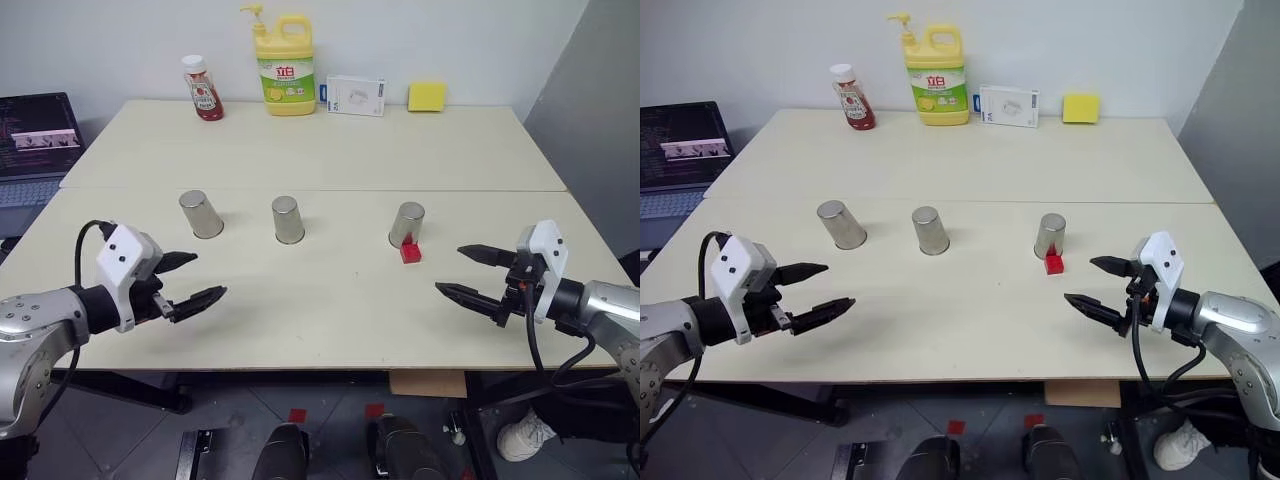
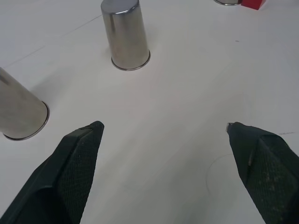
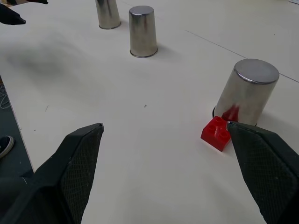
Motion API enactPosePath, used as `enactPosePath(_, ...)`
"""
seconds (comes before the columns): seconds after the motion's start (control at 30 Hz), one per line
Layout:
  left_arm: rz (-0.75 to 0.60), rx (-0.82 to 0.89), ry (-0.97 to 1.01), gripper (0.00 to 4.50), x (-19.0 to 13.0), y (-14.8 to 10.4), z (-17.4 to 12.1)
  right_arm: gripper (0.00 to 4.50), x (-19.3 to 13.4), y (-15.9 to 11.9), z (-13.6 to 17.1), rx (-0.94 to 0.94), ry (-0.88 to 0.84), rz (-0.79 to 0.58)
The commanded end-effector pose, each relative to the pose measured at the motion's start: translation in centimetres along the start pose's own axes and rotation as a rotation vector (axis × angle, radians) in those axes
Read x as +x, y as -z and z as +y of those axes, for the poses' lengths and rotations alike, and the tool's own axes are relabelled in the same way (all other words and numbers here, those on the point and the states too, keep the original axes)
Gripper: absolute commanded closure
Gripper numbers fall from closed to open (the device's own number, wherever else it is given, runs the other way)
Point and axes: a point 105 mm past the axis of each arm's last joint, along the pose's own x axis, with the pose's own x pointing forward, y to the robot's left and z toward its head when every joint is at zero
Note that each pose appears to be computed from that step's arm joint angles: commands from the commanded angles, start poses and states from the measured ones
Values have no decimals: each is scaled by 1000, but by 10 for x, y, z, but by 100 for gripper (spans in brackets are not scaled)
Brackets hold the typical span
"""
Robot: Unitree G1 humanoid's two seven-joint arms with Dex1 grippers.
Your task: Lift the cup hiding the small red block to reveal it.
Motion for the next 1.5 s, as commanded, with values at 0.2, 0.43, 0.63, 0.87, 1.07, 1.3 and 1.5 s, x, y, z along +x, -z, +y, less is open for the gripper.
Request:
enactPosePath(0.2, -26, 43, 3, 0, -6, -13, -2, 1, -2, -13, 1, -56, -5, -30)
enactPosePath(0.43, -22, 51, 1, 0, -6, -14, 0, 1, -3, -11, 2, -61, -13, -17)
enactPosePath(0.63, -18, 57, -3, 0, -4, -14, 1, 1, -4, -8, 1, -65, -13, -15)
enactPosePath(0.87, -14, 58, -2, 0, -4, -14, 2, 1, -5, -2, 1, -74, -20, -5)
enactPosePath(1.07, -8, 60, 5, 0, -4, -13, 1, 1, -4, -1, 3, -76, -25, -9)
enactPosePath(1.3, -5, 56, 9, 0, -4, -12, 1, 1, -2, -3, 4, -79, -24, -10)
enactPosePath(1.5, -12, 52, 16, 0, -2, -13, 1, 1, -3, -2, 4, -75, -22, -9)
